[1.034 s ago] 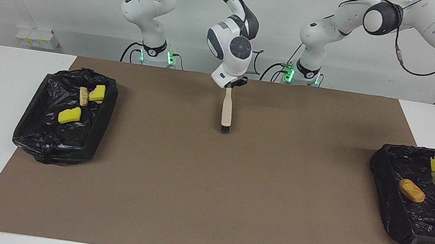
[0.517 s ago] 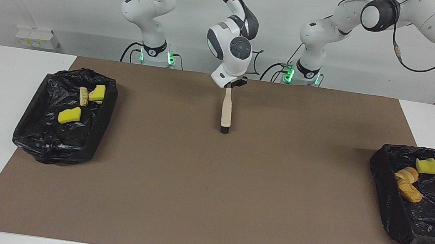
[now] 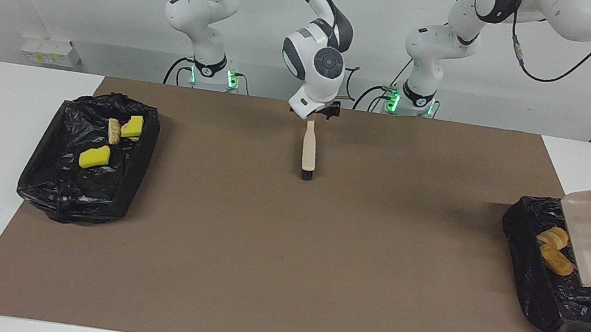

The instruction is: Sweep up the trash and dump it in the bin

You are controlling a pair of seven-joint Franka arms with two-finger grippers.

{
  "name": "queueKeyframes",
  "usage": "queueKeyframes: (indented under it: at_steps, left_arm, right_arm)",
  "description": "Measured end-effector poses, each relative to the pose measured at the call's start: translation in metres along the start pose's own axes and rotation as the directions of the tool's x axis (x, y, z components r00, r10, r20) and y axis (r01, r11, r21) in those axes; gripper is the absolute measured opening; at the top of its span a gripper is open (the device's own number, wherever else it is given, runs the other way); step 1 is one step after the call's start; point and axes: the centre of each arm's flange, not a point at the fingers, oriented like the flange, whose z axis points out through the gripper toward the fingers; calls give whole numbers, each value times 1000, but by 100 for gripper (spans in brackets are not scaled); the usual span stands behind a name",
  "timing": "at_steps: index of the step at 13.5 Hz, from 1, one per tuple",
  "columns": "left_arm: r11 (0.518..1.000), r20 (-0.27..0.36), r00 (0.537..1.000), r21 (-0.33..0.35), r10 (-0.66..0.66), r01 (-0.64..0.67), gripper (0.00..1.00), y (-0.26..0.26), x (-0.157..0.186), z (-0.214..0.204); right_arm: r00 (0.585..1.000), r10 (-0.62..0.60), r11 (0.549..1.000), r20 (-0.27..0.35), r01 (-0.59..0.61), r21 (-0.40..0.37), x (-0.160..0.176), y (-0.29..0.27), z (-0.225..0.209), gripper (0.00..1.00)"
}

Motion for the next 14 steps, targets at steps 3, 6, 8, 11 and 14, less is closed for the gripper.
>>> queueKeyframes:
  at_steps: [3,6,8,11,14]
  left_arm:
    - [999,-112,993,2,-40,41,33,-9,57,-6]
    - [994,-191,976,-15,-107,106,33,-19,123,-20]
    - [989,-254,956,-36,-147,143,33,-26,182,-36]
    - [965,-289,921,-95,-260,243,33,-27,272,-64]
    - [887,-320,828,-207,-460,413,33,-17,344,-96]
  right_arm:
    - [996,20,999,-87,-18,27,14,18,-40,100]
    - [978,104,994,-183,-94,62,44,76,-93,100]
    - [959,135,990,-250,-121,70,59,114,-126,100]
    - [934,147,989,-325,-141,44,79,159,-156,100]
    - [928,103,995,-359,-100,27,105,231,-181,100]
